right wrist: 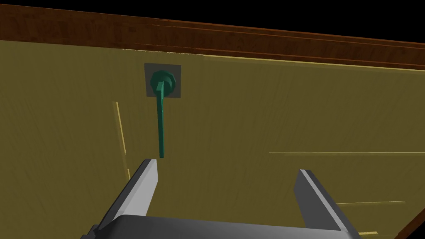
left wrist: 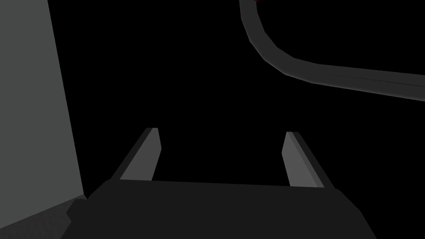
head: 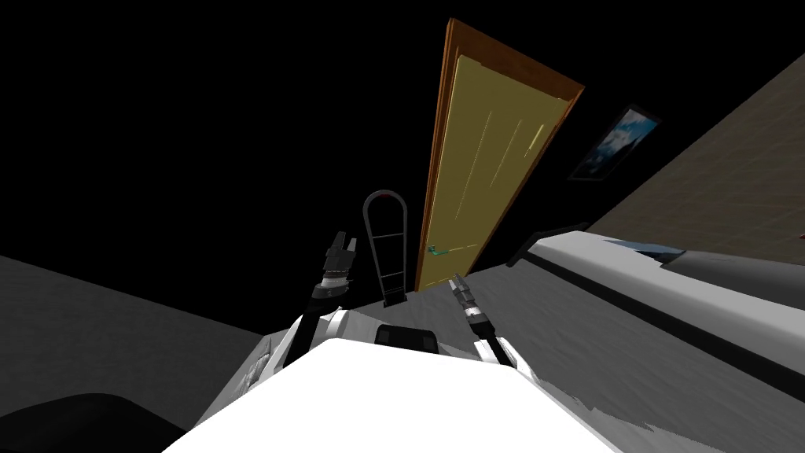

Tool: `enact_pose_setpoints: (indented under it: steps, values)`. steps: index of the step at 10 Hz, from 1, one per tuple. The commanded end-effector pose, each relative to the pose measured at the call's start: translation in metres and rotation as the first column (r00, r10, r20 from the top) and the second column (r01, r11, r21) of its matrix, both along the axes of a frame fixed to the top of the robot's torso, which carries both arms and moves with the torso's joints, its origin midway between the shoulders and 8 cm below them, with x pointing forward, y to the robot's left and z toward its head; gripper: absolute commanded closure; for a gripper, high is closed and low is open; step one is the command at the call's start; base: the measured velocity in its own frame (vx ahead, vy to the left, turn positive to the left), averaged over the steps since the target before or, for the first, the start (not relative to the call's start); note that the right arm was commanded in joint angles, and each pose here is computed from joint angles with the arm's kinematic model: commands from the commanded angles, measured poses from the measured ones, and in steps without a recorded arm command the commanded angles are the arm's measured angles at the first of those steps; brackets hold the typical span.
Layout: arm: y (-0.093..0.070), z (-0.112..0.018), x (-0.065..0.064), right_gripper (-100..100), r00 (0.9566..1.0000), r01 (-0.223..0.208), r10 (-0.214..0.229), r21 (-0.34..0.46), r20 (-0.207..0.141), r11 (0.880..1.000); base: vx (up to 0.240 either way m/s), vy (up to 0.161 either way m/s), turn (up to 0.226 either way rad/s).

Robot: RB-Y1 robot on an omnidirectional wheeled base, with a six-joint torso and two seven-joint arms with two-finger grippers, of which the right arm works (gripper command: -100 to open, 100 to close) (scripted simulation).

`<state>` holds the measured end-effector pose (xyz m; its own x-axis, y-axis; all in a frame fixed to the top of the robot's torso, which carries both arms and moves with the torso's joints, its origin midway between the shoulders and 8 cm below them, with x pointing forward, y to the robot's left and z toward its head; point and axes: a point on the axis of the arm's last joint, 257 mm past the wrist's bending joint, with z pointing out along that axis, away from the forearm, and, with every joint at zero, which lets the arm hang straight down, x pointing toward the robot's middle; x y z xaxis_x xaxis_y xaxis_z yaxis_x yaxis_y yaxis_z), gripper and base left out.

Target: Pull the door open

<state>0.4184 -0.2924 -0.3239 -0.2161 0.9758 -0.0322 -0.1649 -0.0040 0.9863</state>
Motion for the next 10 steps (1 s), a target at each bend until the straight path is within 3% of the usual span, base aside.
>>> enact_pose_setpoints:
  steps: [1, 3, 10]
  values:
    - [-0.004, -0.008, -0.001, -100, 0.9999, 0.0, 0.0, 0.0, -0.017, 1.0, 0.062, -0.016, 0.039]
    - [-0.013, -0.021, -0.006, -100, 0.999, -0.006, 0.005, -0.001, -0.044, 1.0, 0.069, -0.011, 0.07]
    - [-0.034, -0.047, -0.017, -100, 0.9945, -0.012, 0.012, -0.003, -0.104, 1.0, 0.066, -0.016, 0.051]
